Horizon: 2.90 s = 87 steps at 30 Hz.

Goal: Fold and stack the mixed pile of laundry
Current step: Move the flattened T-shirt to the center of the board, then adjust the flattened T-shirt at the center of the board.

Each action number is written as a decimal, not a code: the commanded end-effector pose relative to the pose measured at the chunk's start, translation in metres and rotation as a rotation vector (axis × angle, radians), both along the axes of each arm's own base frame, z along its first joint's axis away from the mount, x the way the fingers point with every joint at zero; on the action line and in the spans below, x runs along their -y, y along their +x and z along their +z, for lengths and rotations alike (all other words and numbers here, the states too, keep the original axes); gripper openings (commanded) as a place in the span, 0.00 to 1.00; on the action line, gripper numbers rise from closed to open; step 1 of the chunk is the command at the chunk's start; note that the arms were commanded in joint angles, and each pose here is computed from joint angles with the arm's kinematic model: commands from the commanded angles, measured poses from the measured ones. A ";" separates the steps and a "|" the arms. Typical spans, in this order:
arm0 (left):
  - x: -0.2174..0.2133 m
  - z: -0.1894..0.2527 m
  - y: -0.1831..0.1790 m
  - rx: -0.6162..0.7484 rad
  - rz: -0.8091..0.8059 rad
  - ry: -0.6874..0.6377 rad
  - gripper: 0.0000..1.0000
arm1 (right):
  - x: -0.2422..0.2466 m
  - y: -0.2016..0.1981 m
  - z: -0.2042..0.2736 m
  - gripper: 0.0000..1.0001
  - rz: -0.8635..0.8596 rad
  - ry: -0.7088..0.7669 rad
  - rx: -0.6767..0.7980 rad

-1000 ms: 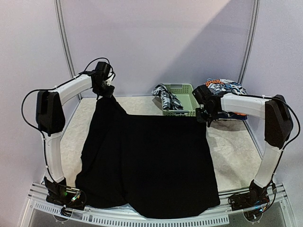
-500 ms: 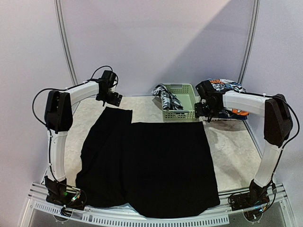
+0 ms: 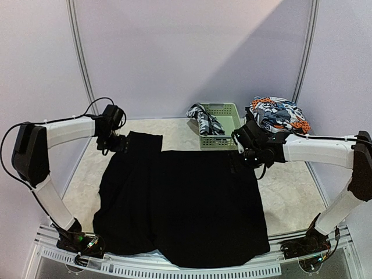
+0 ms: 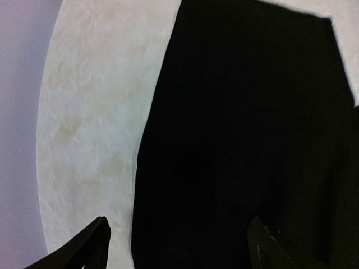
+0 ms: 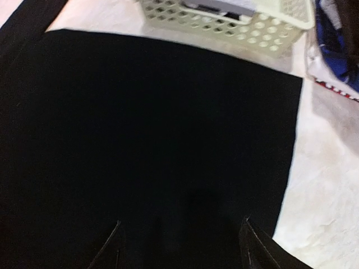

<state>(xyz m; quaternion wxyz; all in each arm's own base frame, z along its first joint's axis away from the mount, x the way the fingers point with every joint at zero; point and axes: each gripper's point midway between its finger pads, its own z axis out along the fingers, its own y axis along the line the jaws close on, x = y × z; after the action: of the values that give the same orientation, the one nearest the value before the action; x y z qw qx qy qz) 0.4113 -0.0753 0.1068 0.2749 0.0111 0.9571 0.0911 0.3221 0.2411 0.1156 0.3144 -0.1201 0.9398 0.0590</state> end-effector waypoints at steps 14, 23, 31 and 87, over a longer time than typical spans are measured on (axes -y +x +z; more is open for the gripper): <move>-0.040 -0.083 -0.094 -0.221 0.218 0.007 0.74 | -0.011 -0.038 -0.049 0.70 -0.028 0.169 -0.096; -0.038 -0.097 -0.090 -0.264 0.207 -0.037 0.58 | -0.002 -0.028 -0.077 0.70 -0.091 0.086 -0.098; -0.031 -0.100 -0.085 -0.276 0.191 -0.079 0.57 | -0.004 -0.026 -0.095 0.69 -0.102 0.051 -0.138; -0.020 0.045 -0.026 0.160 0.187 0.024 0.99 | 0.038 0.040 -0.045 0.69 -0.174 0.108 -0.090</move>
<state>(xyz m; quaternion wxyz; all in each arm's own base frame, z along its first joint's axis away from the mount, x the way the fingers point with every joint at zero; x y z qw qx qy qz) 0.4155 -0.0621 0.1323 0.2948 -0.0342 0.9422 0.1558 0.3841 0.1962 0.0499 0.2667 0.0091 0.9602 0.0831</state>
